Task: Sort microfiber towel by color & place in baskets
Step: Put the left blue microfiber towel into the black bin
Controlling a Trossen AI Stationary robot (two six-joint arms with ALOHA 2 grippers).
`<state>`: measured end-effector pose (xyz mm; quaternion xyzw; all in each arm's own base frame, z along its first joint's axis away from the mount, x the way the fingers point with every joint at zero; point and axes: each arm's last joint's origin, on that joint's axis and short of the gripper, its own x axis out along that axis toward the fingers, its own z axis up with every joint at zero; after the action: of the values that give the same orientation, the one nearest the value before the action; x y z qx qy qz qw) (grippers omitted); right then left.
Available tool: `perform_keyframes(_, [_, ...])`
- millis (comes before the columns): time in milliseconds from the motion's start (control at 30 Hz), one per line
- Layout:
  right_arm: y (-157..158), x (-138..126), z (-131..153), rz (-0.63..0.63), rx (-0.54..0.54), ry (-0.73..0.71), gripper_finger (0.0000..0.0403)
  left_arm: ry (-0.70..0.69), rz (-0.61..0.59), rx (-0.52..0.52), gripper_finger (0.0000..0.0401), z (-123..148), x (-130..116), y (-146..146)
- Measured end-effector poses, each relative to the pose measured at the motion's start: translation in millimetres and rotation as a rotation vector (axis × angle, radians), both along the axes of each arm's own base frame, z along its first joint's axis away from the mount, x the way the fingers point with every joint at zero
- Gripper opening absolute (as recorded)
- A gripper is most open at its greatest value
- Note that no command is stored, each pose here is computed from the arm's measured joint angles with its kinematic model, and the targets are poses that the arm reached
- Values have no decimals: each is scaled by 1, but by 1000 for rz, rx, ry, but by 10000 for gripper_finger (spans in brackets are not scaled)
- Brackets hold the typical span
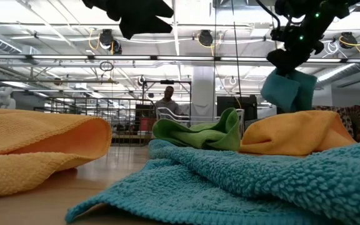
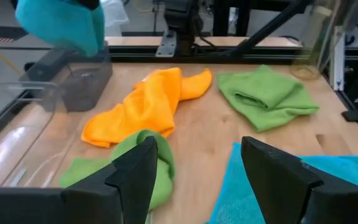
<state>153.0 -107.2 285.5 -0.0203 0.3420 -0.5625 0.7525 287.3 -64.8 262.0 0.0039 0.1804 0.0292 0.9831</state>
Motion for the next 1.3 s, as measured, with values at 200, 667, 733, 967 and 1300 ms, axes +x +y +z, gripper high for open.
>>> perform_keyframes(200, [-5, -3, -1, -18, -2, 21, 3, 17, -10, 3, 238, -6, 4, -2])
perform_keyframes(667, [-21, 8, -23, -66, 71, 128, 2, 42, -15, 22, 238, -13, 7, -2])
perform_keyframes(733, [-24, 12, -27, -66, 80, 143, 2, 42, -20, 33, 238, -13, 7, -3])
perform_keyframes(967, [-30, 22, -42, -69, 110, 204, 2, 46, -22, 37, 238, -13, 7, -3])
perform_keyframes(1300, [-33, 22, -40, -77, 62, 300, 2, 46, -23, 38, 238, -13, 7, -3])
